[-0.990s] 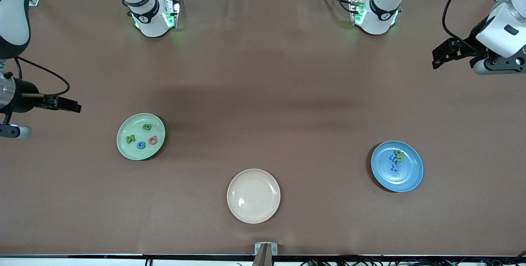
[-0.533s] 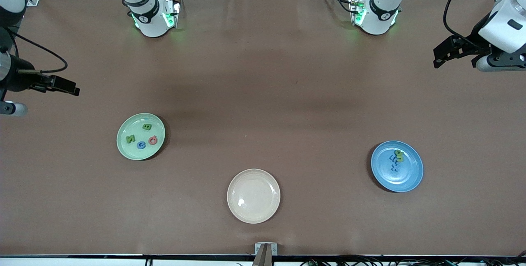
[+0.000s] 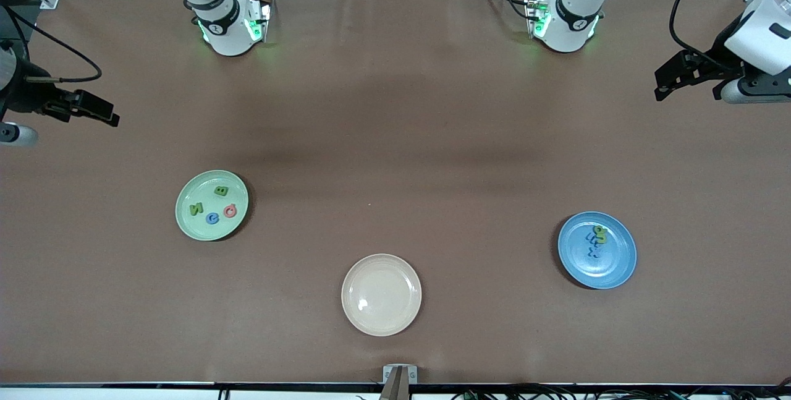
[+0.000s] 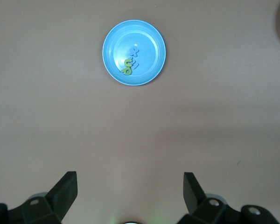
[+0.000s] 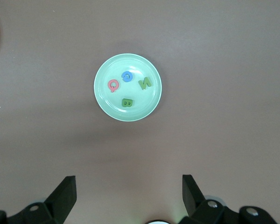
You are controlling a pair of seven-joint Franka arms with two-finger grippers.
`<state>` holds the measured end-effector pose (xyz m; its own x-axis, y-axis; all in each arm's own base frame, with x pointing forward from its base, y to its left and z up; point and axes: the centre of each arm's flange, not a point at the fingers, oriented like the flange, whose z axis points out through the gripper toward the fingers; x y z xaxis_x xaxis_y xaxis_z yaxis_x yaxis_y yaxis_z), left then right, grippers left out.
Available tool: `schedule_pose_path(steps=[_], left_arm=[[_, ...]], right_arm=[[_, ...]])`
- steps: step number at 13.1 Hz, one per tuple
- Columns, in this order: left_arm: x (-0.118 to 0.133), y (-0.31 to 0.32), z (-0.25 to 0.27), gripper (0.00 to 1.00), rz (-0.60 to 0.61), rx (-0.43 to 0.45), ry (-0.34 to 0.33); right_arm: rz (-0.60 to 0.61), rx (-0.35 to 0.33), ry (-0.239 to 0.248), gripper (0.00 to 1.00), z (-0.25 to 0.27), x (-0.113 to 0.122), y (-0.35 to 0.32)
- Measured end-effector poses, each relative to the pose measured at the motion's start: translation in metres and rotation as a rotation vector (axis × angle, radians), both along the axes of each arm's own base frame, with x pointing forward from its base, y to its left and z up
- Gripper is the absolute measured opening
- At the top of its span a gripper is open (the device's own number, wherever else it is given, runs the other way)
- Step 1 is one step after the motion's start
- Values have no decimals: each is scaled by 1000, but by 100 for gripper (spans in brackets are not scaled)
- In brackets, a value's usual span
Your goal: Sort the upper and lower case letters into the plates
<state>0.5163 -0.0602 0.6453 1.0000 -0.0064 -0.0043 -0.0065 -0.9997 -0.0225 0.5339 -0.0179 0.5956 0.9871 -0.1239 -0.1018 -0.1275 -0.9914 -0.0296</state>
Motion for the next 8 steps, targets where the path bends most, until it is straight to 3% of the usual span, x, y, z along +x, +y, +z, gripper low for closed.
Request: schedule_pose_path(steps=[8], left_arm=[[-2,0,16,100,-28,-3,-33]], right_arm=[[9,0,-33,100,19,-17,-3]])
